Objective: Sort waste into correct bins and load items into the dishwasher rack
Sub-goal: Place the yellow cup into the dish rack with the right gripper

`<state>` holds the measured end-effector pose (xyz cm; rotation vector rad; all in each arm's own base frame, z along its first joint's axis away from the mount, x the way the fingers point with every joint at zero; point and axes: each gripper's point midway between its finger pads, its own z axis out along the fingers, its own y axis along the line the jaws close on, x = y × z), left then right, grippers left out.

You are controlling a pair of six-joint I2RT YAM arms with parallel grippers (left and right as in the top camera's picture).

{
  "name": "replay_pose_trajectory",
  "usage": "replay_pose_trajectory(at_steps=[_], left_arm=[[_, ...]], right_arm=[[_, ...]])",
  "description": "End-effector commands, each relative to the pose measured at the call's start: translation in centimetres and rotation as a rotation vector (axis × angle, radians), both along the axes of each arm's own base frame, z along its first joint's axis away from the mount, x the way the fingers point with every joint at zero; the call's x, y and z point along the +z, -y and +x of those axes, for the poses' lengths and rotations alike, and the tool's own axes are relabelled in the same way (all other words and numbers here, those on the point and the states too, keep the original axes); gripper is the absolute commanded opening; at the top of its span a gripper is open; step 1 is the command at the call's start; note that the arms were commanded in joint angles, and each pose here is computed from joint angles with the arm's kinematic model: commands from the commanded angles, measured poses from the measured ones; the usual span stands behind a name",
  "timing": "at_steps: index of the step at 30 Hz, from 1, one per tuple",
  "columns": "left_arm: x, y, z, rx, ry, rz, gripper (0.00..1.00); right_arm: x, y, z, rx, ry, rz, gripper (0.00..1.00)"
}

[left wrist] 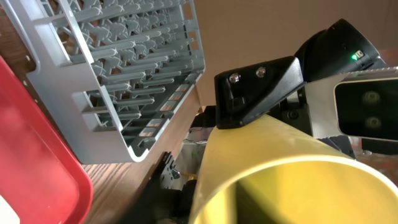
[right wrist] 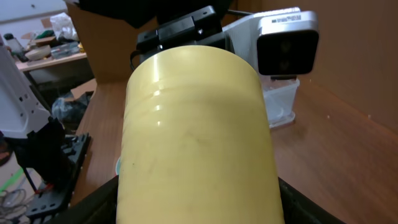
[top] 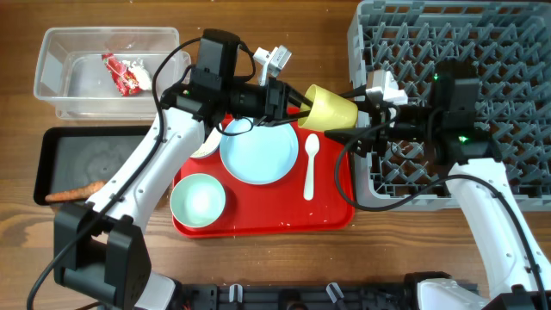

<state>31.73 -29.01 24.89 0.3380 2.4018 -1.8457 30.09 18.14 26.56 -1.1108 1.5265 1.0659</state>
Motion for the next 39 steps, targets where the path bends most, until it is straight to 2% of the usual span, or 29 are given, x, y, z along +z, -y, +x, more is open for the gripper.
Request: replay_pose_trajectory(at_steps=[1, 4, 6, 9, 12, 16, 21, 23, 27, 31, 35, 36, 37, 38, 39], left_arm=[[-0.5, -0.3, 0.5, -0.004, 0.075, 0.015, 0.65], [-2.4, -1.6, 1.6, 0.078, 0.073, 0.122, 0.75], [-4.4, -3.6, 2.9, 0.171, 0.082, 0.251, 0.86], [-6.6, -8.7, 4.6, 0.356, 0.077, 0.486, 1.00], [-7.2, -14.9, 4.9, 0.553, 0.075, 0.733, 1.00], [-6.3, -20.4, 3.4, 0.695, 0.076, 0.926, 1.00], [-5.1, -21.4, 2.3, 0.723, 0.089, 0.949, 1.00], [-5.2, -21.4, 2.1, 0.720, 0.083, 0.953, 1.00], [-5.3, -21.4, 1.9, 0.715, 0.076, 0.958, 1.00], [-5.3, -21.5, 1.9, 0.714, 0.075, 0.959, 1.00], [-5.3, -21.5, 1.9, 0.714, 0.075, 0.959, 1.00], [-5.3, -21.4, 1.9, 0.714, 0.074, 0.959, 1.00], [-5.3, -21.4, 1.9, 0.714, 0.074, 0.959, 1.00], [-5.3, -21.4, 1.9, 0.714, 0.074, 0.959, 1.00], [-5.3, -21.4, 1.9, 0.714, 0.074, 0.959, 1.00]], right_arm=[[-0.6, 0.3, 1.5, -0.105, -0.122, -0.029, 0.52], [-2.2, 1.5, 3.5, -0.276, -0.246, -0.079, 0.49], [-3.9, 3.3, 5.1, -0.459, -0.354, -0.130, 0.45], [-4.7, 6.0, 5.4, -0.625, -0.414, -0.187, 0.44], [-3.6, 10.0, 5.0, -0.805, -0.499, -0.199, 0.43], [-1.2, 16.9, 3.9, -1.038, -0.617, -0.217, 0.43], [-0.6, 27.2, 1.4, -1.401, -0.762, -0.272, 0.43], [-1.9, 31.9, 0.0, -1.595, -0.875, -0.251, 0.43], [-5.8, 37.6, -1.9, -1.788, -1.073, -0.230, 0.43], [-10.3, 39.8, -2.1, -1.802, -1.243, -0.224, 0.43], [-13.2, 40.5, -1.5, -1.778, -1.319, -0.244, 0.44], [-13.7, 40.7, -1.3, -1.776, -1.325, -0.245, 0.47], [-14.3, 41.0, -0.9, -1.775, -1.325, -0.245, 0.58], [-14.6, 41.2, -0.5, -1.771, -1.319, -0.237, 0.75], [-14.6, 41.3, 0.1, -1.763, -1.303, -0.218, 0.99]])
